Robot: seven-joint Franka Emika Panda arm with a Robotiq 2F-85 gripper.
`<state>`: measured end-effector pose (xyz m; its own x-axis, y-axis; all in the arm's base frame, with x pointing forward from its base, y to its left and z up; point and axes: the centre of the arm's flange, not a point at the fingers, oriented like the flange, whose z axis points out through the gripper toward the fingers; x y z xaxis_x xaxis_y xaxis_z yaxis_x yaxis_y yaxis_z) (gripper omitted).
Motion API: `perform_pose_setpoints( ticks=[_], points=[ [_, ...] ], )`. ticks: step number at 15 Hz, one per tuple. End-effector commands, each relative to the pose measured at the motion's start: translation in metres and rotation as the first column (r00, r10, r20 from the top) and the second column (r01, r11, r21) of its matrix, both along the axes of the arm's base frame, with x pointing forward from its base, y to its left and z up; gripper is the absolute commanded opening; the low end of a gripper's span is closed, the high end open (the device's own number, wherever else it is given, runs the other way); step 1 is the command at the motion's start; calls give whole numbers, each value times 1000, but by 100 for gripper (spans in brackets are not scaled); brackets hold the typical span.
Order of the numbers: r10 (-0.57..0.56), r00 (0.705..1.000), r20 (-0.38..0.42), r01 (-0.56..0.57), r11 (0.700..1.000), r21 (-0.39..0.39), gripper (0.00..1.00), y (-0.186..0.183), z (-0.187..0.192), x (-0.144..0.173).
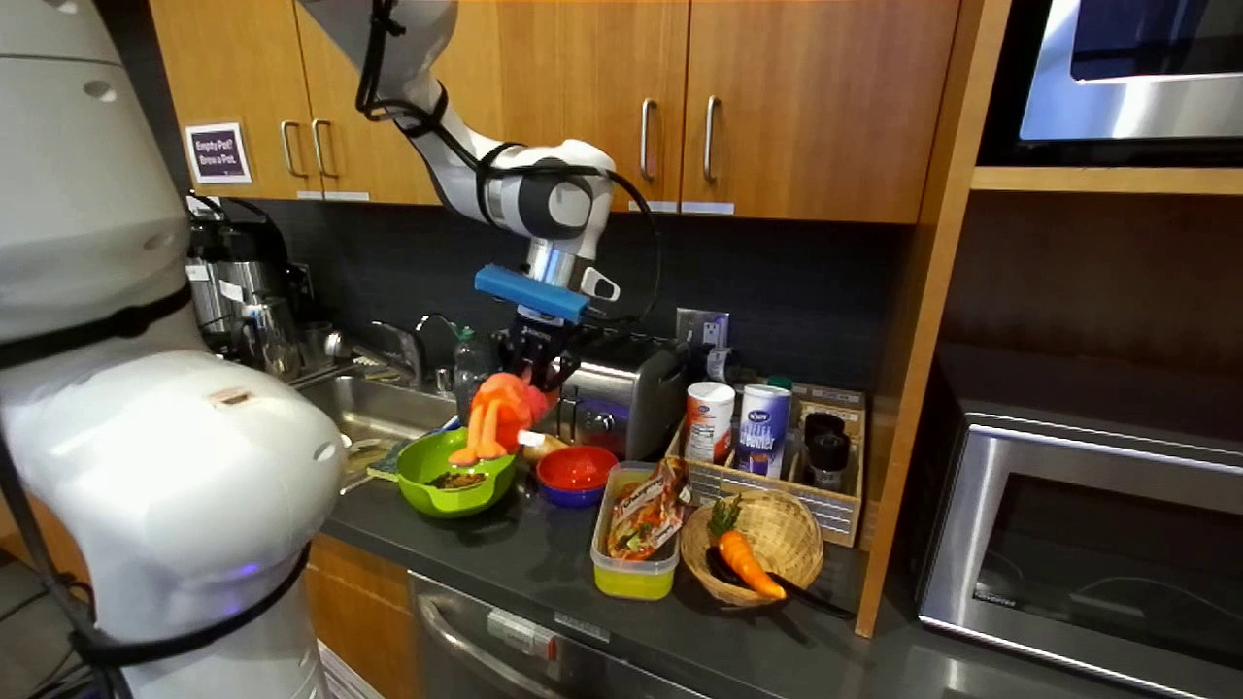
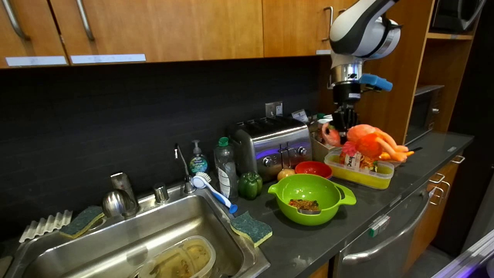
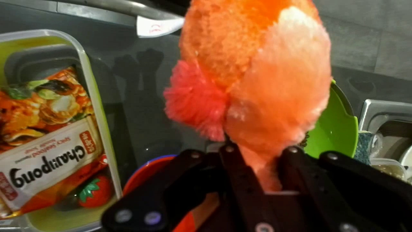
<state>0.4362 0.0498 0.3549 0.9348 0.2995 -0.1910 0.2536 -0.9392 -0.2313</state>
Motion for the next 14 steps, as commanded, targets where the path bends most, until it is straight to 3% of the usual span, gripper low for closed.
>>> perform_pose_setpoints(
  ticks=[1,6,14],
  points=[
    [17,1000,3,-17,1000,12,6,-38,27,-3],
    [-21,997,77,15,997,82,6,-96,36,7],
    [-62,997,54,55,991,124,6,-178,18,7]
  ],
)
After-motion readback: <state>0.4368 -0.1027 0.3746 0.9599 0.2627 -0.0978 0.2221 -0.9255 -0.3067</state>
